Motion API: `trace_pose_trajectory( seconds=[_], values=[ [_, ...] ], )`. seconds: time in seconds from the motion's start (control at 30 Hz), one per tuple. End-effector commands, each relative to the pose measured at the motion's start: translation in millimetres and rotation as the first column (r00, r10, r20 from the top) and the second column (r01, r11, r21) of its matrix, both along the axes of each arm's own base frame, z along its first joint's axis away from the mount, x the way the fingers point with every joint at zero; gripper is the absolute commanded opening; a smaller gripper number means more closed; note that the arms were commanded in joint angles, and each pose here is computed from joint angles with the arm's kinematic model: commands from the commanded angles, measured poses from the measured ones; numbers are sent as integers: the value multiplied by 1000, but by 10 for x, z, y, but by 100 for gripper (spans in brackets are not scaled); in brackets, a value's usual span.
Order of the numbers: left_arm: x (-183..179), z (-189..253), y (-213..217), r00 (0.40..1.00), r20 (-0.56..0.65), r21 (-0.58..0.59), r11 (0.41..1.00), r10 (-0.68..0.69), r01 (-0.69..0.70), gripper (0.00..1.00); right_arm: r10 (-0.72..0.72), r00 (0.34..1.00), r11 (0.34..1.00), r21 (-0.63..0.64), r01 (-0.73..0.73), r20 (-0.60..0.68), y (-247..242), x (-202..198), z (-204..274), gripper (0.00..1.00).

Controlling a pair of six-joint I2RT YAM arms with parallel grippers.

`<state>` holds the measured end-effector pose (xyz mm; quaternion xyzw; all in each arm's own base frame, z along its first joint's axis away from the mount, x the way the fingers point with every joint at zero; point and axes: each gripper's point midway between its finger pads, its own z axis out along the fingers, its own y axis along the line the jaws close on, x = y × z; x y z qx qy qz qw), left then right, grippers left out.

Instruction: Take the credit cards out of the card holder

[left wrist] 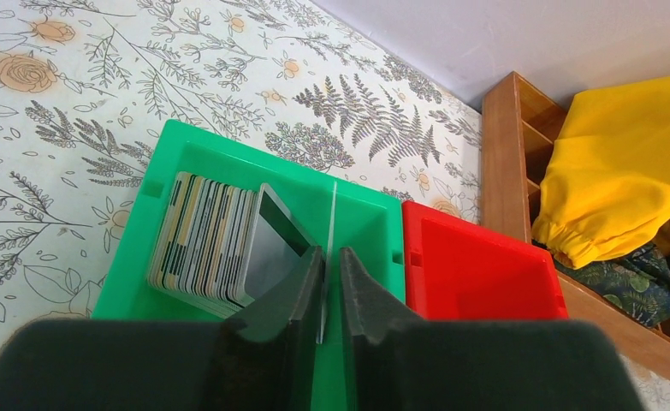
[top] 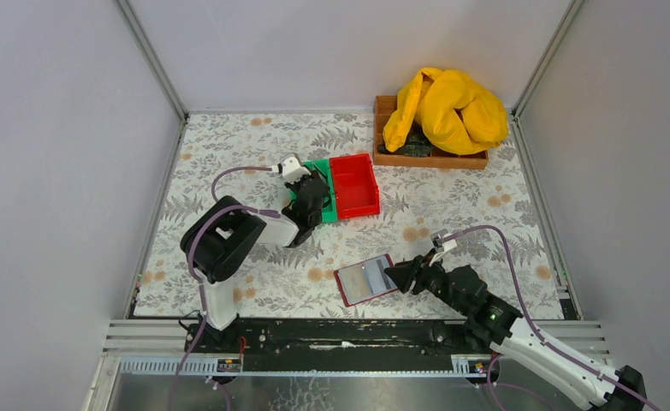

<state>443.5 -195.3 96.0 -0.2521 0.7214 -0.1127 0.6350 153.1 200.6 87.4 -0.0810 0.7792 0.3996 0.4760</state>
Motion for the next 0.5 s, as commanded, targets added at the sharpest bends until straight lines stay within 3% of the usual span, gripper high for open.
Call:
trace_pose_trajectory(
  seconds=[0.0, 0.17, 0.47],
  values=[
    [79, 150, 90, 997, 52, -35, 998, 61, -60, 23, 0, 1000, 999, 32, -1, 19, 33, 22, 59, 53],
    [36, 219, 120, 996, 64, -37, 998, 57, -55, 30, 4, 1000, 999, 34, -5, 22, 37, 19, 70, 52],
    [-106, 436, 360, 991, 89, -5, 995, 97, -97, 31, 5, 1000, 999, 40, -6, 24, 36, 12, 78, 51]
  ],
)
